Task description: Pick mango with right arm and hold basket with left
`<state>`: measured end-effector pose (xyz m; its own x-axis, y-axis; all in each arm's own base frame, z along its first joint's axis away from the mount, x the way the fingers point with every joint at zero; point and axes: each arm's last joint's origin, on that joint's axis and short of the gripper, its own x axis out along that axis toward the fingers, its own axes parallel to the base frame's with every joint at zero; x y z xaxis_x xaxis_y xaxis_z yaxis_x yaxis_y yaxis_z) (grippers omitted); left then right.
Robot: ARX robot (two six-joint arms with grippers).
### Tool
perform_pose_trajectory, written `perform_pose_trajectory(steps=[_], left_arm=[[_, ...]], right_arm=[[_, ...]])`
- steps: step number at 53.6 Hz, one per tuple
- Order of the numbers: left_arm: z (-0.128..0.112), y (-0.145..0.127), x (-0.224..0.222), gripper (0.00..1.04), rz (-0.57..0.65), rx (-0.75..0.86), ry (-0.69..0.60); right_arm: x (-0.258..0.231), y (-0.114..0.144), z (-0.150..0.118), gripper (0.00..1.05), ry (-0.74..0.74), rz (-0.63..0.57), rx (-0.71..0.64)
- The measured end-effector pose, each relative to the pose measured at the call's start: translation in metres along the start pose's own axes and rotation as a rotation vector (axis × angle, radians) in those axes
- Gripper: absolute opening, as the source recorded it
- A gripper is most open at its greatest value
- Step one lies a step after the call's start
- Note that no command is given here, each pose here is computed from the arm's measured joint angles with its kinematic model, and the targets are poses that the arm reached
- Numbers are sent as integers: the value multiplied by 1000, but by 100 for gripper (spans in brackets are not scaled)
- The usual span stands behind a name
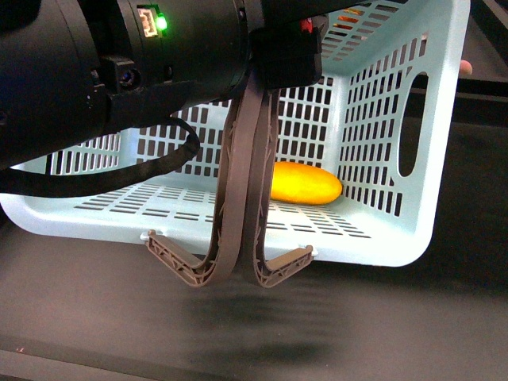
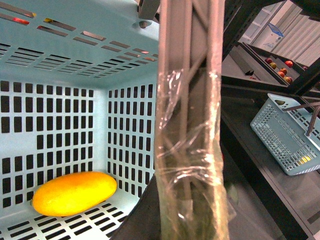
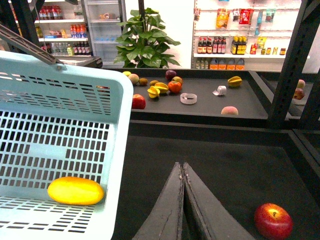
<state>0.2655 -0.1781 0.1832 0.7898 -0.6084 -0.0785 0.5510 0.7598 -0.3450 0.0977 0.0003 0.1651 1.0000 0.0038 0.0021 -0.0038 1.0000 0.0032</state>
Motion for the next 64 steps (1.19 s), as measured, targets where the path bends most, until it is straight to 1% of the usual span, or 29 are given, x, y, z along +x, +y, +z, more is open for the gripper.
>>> perform_pose_trajectory(steps=[21,26,34,35,40,44,45,49,50,53,57,62,64], left_arm=[[0,0,0,9,1,-4,0],[0,0,0,9,1,-3,0],[0,0,0,9,1,-4,0],[0,0,0,9,1,-4,0],[0,0,0,9,7,-1,-2],[-1,0,2,9,166,27,-18],[-1,1,3,9,228,25,-34],[3,7,10,9,379,-25,-85],[6,10,13,9,414,-52,-101],[14,17,19,9,484,-99,-131],[22,25,25,9,557,-149,-161],[34,48,33,9,677,-300,-212],[36,63,36,9,728,-410,-237]], right_arm=[[0,0,0,2,0,0,0],[0,0,0,15,0,0,-2],[0,0,0,44,0,0,-2],[0,0,0,45,0,0,-2],[0,0,0,66,0,0,-2],[0,0,0,79,0,0,-2],[0,0,0,82,0,0,-2],[0,0,0,98,-1,0,-2],[0,0,0,99,-1,0,-1],[0,0,0,96,-1,0,-2],[0,0,0,97,0,0,-2],[0,0,0,97,0,0,-2],[0,0,0,97,0,0,-2]])
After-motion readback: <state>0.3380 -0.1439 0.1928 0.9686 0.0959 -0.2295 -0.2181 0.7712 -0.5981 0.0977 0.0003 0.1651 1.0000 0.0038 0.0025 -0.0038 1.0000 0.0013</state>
